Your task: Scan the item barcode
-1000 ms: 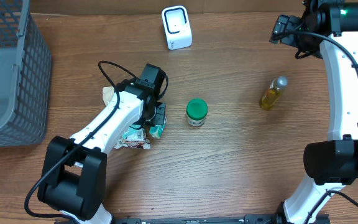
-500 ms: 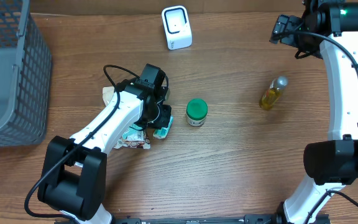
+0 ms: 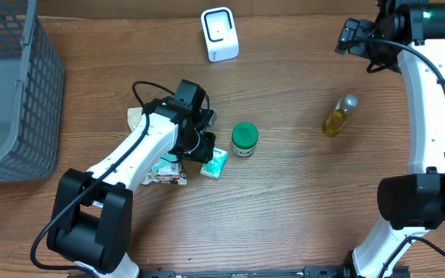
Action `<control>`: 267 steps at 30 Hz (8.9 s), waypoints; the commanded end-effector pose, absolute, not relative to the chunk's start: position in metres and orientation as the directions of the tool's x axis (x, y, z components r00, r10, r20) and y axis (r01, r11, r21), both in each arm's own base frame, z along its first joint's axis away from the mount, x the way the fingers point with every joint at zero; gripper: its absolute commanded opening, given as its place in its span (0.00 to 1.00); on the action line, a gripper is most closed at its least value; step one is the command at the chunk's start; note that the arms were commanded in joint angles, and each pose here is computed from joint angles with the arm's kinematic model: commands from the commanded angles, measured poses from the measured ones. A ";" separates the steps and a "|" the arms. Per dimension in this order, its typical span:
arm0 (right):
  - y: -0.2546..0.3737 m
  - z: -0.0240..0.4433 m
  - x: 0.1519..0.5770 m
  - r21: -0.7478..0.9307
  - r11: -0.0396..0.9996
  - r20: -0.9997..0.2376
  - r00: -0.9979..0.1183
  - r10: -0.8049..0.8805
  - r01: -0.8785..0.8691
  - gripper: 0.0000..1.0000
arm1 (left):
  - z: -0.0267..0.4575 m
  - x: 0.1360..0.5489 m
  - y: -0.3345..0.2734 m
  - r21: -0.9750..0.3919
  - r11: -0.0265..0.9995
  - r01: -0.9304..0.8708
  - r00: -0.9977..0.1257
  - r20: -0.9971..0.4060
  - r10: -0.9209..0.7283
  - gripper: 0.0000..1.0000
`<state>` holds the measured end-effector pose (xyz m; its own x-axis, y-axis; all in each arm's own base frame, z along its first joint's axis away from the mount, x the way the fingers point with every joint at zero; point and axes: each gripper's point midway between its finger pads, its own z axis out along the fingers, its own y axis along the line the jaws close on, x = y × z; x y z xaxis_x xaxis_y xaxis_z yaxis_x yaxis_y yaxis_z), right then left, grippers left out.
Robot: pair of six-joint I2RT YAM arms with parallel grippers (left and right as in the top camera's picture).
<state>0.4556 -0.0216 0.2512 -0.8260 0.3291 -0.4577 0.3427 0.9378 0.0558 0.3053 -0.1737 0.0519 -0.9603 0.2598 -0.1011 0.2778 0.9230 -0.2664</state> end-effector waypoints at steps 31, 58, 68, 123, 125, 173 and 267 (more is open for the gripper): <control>-0.025 0.259 0.456 0.063 0.936 -0.477 -0.813 0.334 0.348 1.00 | -0.004 0.296 -0.175 -0.278 0.918 0.283 -0.953 0.024 0.301 0.29; -0.025 0.259 0.456 0.063 0.936 -0.477 -0.813 0.334 0.348 1.00 | 0.219 0.421 -0.119 0.132 0.990 0.054 -0.791 -0.599 0.123 0.04; -0.025 0.259 0.456 0.063 0.936 -0.477 -0.813 0.334 0.348 1.00 | 0.353 0.466 -0.136 0.185 0.973 0.139 -0.571 -0.787 0.232 0.04; -0.025 0.259 0.456 0.063 0.936 -0.477 -0.813 0.334 0.348 1.00 | 0.146 0.650 -0.209 0.705 0.628 0.331 -0.421 -0.485 0.766 0.04; -0.025 0.259 0.456 0.063 0.936 -0.477 -0.813 0.334 0.348 1.00 | 0.146 0.651 -0.207 0.692 0.647 0.319 -0.431 -0.502 0.750 0.04; -0.025 0.259 0.456 0.063 0.936 -0.477 -0.813 0.334 0.348 1.00 | 0.245 0.406 -0.290 -0.436 0.843 0.314 -0.928 -0.328 0.176 0.04; -0.351 0.261 0.291 0.065 0.380 -0.482 -0.304 0.822 0.923 1.00 | 0.221 0.294 -0.430 -0.147 0.707 0.692 -0.622 -0.618 0.480 0.99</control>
<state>0.2924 -0.3508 0.2514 -0.3130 0.8318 -0.4584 0.9226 0.3809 0.0612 0.2646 -0.4546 0.1513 -0.6646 0.5554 -0.4998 0.7151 0.6667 -0.2102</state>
